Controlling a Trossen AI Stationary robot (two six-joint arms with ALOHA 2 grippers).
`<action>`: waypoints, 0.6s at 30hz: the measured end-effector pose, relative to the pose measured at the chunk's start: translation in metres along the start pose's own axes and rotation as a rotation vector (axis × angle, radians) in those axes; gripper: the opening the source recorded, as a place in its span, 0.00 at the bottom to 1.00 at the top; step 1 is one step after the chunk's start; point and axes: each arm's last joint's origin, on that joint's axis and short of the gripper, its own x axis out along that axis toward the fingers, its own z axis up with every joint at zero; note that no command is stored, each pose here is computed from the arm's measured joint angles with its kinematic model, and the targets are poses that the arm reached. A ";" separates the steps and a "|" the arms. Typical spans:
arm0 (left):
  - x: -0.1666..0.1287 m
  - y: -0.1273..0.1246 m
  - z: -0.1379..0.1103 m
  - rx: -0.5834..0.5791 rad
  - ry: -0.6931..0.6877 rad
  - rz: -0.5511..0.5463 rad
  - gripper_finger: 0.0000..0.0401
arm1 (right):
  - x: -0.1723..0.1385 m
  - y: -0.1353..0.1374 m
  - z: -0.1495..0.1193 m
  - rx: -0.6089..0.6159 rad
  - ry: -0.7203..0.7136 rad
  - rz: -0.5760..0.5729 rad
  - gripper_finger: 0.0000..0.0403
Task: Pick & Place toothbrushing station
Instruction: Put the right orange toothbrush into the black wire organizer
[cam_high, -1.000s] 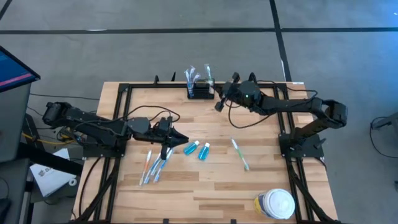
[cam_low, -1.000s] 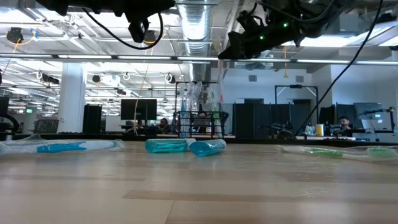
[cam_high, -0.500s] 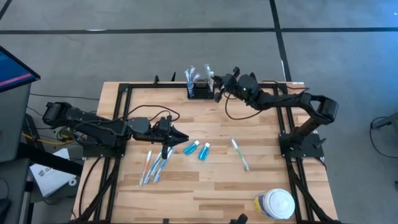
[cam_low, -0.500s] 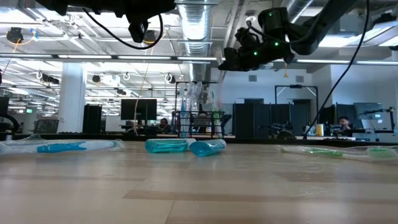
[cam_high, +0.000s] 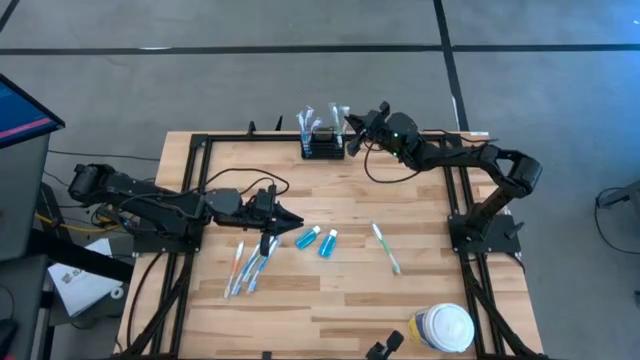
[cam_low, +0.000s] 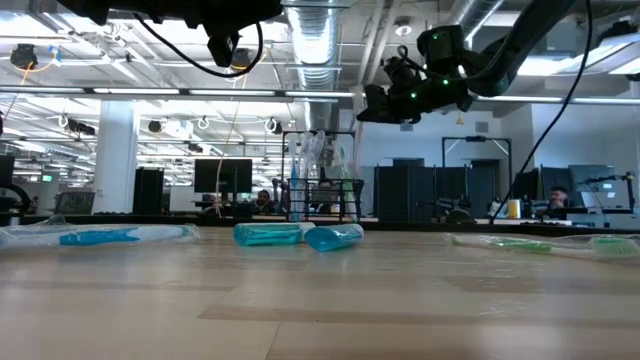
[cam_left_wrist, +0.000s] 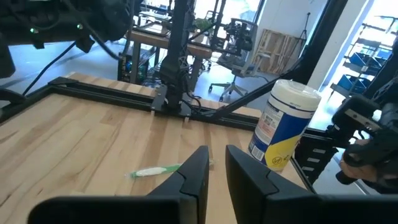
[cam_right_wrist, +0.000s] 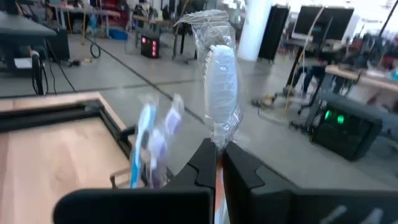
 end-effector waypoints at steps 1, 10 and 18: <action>0.000 0.000 0.000 0.000 0.000 0.000 0.12 | 0.001 -0.001 -0.002 0.011 -0.002 -0.004 0.00; 0.000 0.001 0.000 0.000 -0.001 0.006 0.12 | 0.025 0.002 -0.018 0.038 0.016 0.025 0.00; 0.000 0.001 0.000 0.000 -0.001 0.007 0.12 | 0.034 0.004 -0.039 0.076 0.080 0.027 0.00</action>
